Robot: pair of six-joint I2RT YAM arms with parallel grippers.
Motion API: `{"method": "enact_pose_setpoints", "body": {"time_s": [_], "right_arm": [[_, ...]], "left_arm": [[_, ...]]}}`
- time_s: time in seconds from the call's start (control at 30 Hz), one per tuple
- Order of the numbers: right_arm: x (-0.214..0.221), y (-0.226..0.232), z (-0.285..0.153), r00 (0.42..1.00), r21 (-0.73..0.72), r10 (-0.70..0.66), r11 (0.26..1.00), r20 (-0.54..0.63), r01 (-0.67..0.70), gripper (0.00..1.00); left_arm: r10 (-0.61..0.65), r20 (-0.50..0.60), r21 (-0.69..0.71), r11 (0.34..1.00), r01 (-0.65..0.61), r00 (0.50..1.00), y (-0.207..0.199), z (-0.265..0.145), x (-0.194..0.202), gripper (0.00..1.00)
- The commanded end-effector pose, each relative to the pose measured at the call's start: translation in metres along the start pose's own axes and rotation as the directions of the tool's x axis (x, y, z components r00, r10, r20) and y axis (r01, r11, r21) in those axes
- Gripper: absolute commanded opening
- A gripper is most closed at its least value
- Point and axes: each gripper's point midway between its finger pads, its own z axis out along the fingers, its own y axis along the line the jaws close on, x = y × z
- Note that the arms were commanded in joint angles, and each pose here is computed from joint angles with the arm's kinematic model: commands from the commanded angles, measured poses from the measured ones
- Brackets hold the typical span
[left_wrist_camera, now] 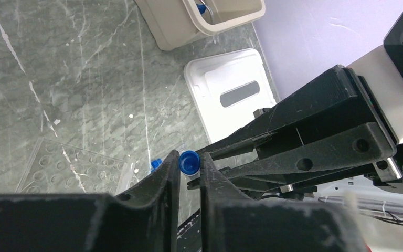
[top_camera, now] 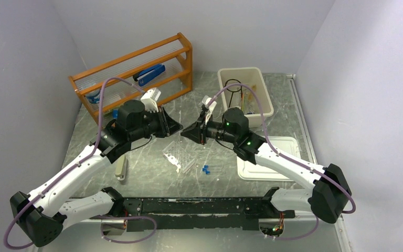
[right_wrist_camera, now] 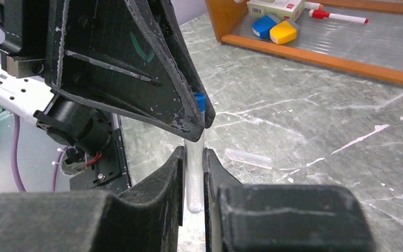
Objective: Organize the chemistry lab equipment
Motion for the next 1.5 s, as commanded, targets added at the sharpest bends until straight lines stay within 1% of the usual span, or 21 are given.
{"method": "enact_pose_setpoints", "body": {"time_s": [0.0, 0.03, 0.07, 0.13, 0.17, 0.2, 0.27, 0.37, 0.43, 0.57, 0.73, 0.9, 1.0, 1.2, 1.3, 1.47], "right_arm": [[-0.003, 0.001, 0.003, 1.000, -0.006, -0.003, 1.000, 0.017, 0.003, 0.09], [-0.002, -0.001, 0.004, 1.000, 0.009, 0.008, 1.000, 0.013, -0.008, 0.14], [0.000, -0.004, 0.004, 1.000, 0.025, 0.019, 1.000, 0.006, -0.019, 0.22], [0.003, -0.011, 0.003, 0.999, 0.069, 0.041, 0.997, -0.004, -0.041, 0.43], [0.006, -0.014, 0.002, 0.999, 0.089, 0.054, 0.995, -0.003, -0.053, 0.50], [0.008, -0.018, 0.000, 0.998, 0.113, 0.063, 0.992, -0.003, -0.062, 0.56], [0.014, -0.027, -0.004, 0.995, 0.173, 0.098, 0.980, -0.004, -0.096, 0.61], [0.031, -0.040, -0.012, 0.987, 0.268, 0.161, 0.952, -0.012, -0.152, 0.62], [0.044, -0.044, -0.018, 0.980, 0.303, 0.198, 0.936, -0.024, -0.182, 0.62], [0.065, -0.053, -0.030, 0.967, 0.375, 0.251, 0.900, -0.035, -0.220, 0.62], [0.085, -0.065, -0.042, 0.949, 0.465, 0.314, 0.842, -0.010, -0.274, 0.62], [0.103, -0.067, -0.044, 0.929, 0.483, 0.370, 0.814, -0.005, -0.322, 0.62], [0.114, -0.067, -0.044, 0.919, 0.488, 0.394, 0.807, -0.023, -0.333, 0.62], [0.123, -0.070, -0.042, 0.910, 0.507, 0.412, 0.795, -0.045, -0.334, 0.62], [0.123, -0.072, -0.041, 0.910, 0.512, 0.411, 0.793, -0.047, -0.332, 0.62], [0.123, -0.074, -0.040, 0.909, 0.519, 0.414, 0.787, -0.045, -0.333, 0.62]], "left_arm": [[0.005, -0.002, 0.008, 1.000, -0.005, 1.000, 0.001, -0.002, 0.001, 0.10], [0.016, 0.005, 0.002, 1.000, -0.016, 1.000, 0.003, -0.002, 0.000, 0.06], [0.028, 0.013, -0.009, 1.000, -0.028, 1.000, 0.005, -0.002, -0.001, 0.05], [0.064, 0.041, -0.051, 0.997, -0.062, 0.997, 0.013, -0.003, -0.007, 0.05], [0.084, 0.063, -0.090, 0.993, -0.078, 0.994, 0.020, -0.003, -0.011, 0.05], [0.101, 0.080, -0.128, 0.988, -0.090, 0.992, 0.028, -0.004, -0.014, 0.05], [0.141, 0.119, -0.197, 0.973, -0.116, 0.983, 0.044, -0.005, -0.019, 0.05], [0.218, 0.145, -0.296, 0.940, -0.168, 0.965, 0.065, -0.006, -0.024, 0.05], [0.252, 0.164, -0.363, 0.914, -0.179, 0.954, 0.077, -0.008, -0.027, 0.05], [0.305, 0.185, -0.389, 0.896, -0.215, 0.934, 0.084, 0.001, -0.024, 0.05], [0.352, 0.174, -0.385, 0.884, -0.265, 0.920, 0.092, 0.021, 0.002, 0.05], [0.446, 0.147, -0.515, 0.796, -0.317, 0.883, 0.111, 0.018, 0.022, 0.05], [0.456, 0.142, -0.552, 0.773, -0.312, 0.878, 0.118, 0.011, 0.029, 0.05], [0.462, 0.142, -0.540, 0.777, -0.323, 0.875, 0.125, 0.008, 0.042, 0.05], [0.468, 0.111, -0.529, 0.775, -0.346, 0.877, 0.126, 0.012, 0.049, 0.05], [0.456, 0.081, -0.554, 0.760, -0.340, 0.886, 0.135, 0.010, 0.056, 0.05]]}}
